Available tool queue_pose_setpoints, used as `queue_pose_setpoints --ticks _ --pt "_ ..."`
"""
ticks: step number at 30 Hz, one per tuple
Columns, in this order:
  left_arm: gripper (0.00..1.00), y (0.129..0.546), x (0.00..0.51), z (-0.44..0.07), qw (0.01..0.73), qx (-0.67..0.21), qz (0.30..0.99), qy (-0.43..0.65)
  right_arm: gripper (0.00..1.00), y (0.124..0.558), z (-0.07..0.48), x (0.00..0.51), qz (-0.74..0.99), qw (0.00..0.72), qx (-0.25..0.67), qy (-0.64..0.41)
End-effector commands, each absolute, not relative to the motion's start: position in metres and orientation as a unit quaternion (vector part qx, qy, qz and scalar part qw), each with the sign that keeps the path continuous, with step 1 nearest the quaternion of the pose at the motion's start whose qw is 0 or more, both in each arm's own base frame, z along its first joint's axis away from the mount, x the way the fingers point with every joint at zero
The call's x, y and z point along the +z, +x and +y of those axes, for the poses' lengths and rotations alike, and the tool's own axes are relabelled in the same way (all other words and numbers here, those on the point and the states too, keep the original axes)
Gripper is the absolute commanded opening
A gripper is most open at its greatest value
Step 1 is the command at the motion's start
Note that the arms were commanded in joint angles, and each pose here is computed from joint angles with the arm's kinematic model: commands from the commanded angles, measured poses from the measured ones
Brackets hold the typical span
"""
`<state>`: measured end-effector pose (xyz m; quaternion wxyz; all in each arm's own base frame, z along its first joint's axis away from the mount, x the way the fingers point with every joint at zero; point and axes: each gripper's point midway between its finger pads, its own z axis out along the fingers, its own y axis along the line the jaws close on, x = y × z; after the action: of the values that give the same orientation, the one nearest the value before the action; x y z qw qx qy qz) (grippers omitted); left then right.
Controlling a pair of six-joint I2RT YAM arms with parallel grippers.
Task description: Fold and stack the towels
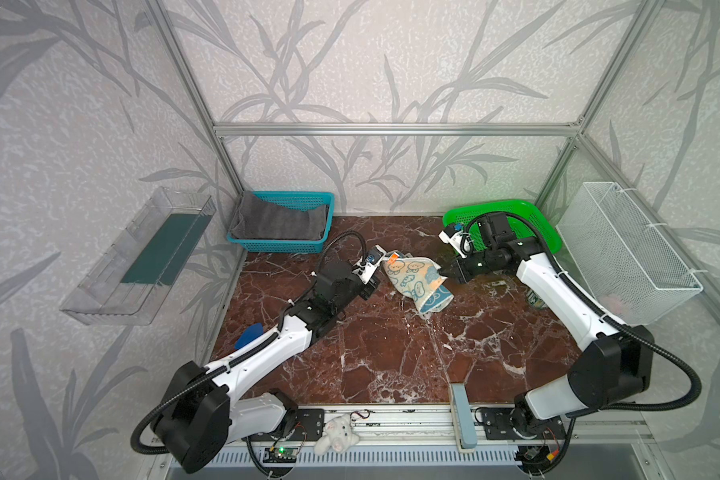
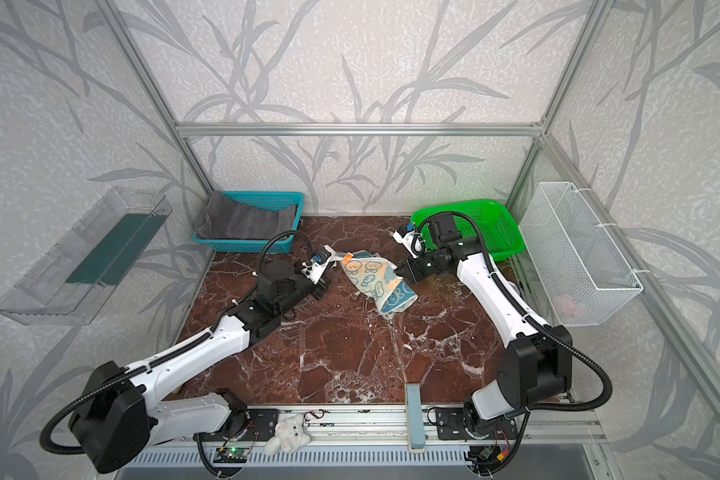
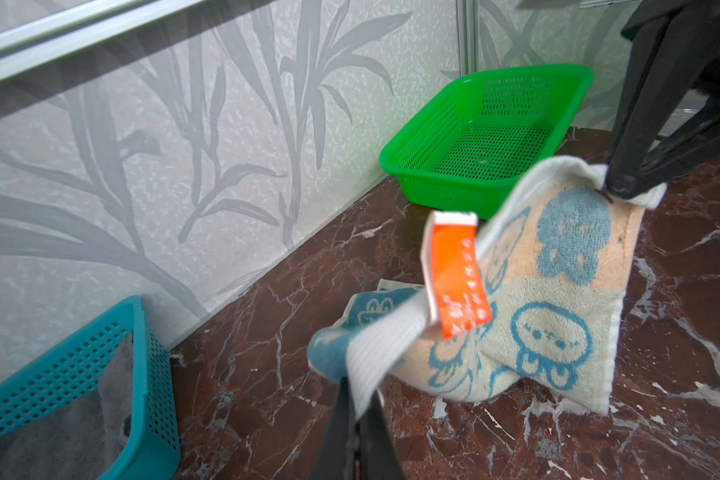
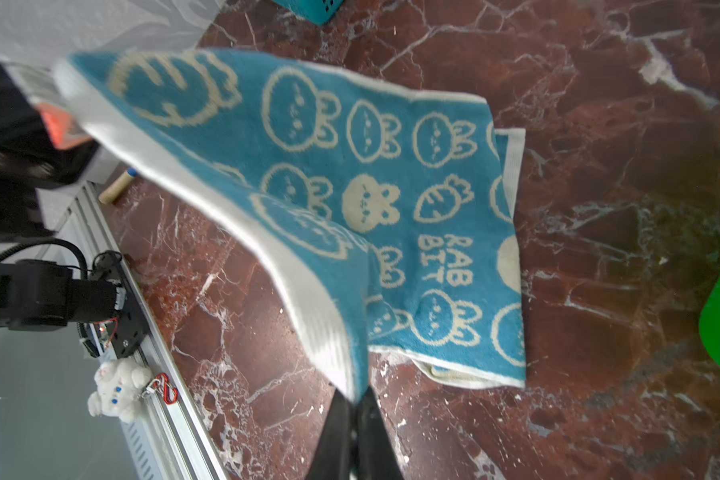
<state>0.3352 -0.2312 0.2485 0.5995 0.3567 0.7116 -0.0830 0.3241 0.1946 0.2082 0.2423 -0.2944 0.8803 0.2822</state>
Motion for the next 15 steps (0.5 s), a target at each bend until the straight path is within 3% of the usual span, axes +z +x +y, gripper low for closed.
queue_pose_setpoints --ticks 1,5,10,15 --pt "0.00 0.313 0.219 -0.224 0.527 -0.076 0.738 0.414 0.11 0.305 0.196 0.183 0.882 0.220 0.254 -0.332" --pt "0.00 0.299 0.197 -0.222 0.492 -0.098 0.757 0.419 0.19 0.291 0.202 0.141 0.908 0.156 0.256 -0.294" --pt "0.00 0.288 0.175 -0.222 0.456 -0.111 0.773 0.428 0.46 0.285 0.202 0.108 0.928 0.109 0.242 -0.263" --pt "0.00 0.285 0.159 -0.224 0.435 -0.119 0.780 0.434 0.71 0.289 0.194 0.117 0.922 0.142 0.184 -0.310"
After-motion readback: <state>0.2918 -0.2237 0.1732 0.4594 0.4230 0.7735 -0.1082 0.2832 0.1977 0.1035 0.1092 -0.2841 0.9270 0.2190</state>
